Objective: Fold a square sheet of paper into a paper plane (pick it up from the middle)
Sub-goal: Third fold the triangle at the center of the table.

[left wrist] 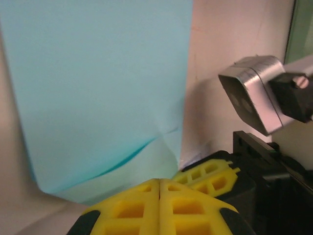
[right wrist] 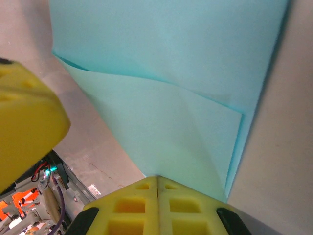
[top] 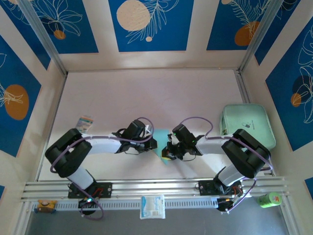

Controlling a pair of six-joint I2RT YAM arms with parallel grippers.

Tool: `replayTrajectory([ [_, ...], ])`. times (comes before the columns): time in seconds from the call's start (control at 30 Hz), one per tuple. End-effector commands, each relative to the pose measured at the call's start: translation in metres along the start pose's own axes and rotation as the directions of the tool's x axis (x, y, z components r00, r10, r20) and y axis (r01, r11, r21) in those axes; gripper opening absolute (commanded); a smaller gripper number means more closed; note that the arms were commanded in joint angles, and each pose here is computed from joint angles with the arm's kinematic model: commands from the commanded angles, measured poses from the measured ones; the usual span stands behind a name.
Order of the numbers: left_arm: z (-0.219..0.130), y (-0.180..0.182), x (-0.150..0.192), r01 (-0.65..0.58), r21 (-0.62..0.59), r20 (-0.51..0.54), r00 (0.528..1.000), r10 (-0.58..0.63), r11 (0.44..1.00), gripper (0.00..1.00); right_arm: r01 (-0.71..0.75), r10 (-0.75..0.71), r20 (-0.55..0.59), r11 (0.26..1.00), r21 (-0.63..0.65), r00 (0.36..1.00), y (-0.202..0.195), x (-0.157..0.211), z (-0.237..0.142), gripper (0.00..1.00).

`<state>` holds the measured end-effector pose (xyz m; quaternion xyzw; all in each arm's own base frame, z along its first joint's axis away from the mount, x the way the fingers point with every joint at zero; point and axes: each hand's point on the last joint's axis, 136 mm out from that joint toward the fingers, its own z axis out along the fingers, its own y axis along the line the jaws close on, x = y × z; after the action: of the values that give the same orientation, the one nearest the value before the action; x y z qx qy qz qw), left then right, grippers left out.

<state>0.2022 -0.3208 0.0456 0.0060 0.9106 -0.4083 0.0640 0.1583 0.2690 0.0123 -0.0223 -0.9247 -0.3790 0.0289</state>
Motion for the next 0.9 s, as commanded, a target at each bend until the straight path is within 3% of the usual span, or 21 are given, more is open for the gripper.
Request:
replayTrajectory([
  [0.0, 0.010, -0.002, 0.018, -0.010, -0.008, -0.067, 0.998, 0.010, 1.000, 0.00, -0.075, 0.082, -0.046, 0.988, 0.137, 0.996, -0.037, 0.016, 0.005, 0.02],
  [0.3, 0.026, 0.040, 0.026, 0.064, -0.138, -0.085, 0.993, -0.076, 0.988, 0.00, -0.077, 0.085, -0.052, 0.987, 0.143, 0.995, -0.040, 0.018, 0.005, 0.02],
  [0.87, 0.005, 0.059, -0.023, 0.172, -0.123, 0.034, 0.985, -0.170, 0.977, 0.01, -0.066, 0.079, -0.074, 0.985, 0.159, 0.994, -0.047, 0.022, 0.007, 0.02],
])
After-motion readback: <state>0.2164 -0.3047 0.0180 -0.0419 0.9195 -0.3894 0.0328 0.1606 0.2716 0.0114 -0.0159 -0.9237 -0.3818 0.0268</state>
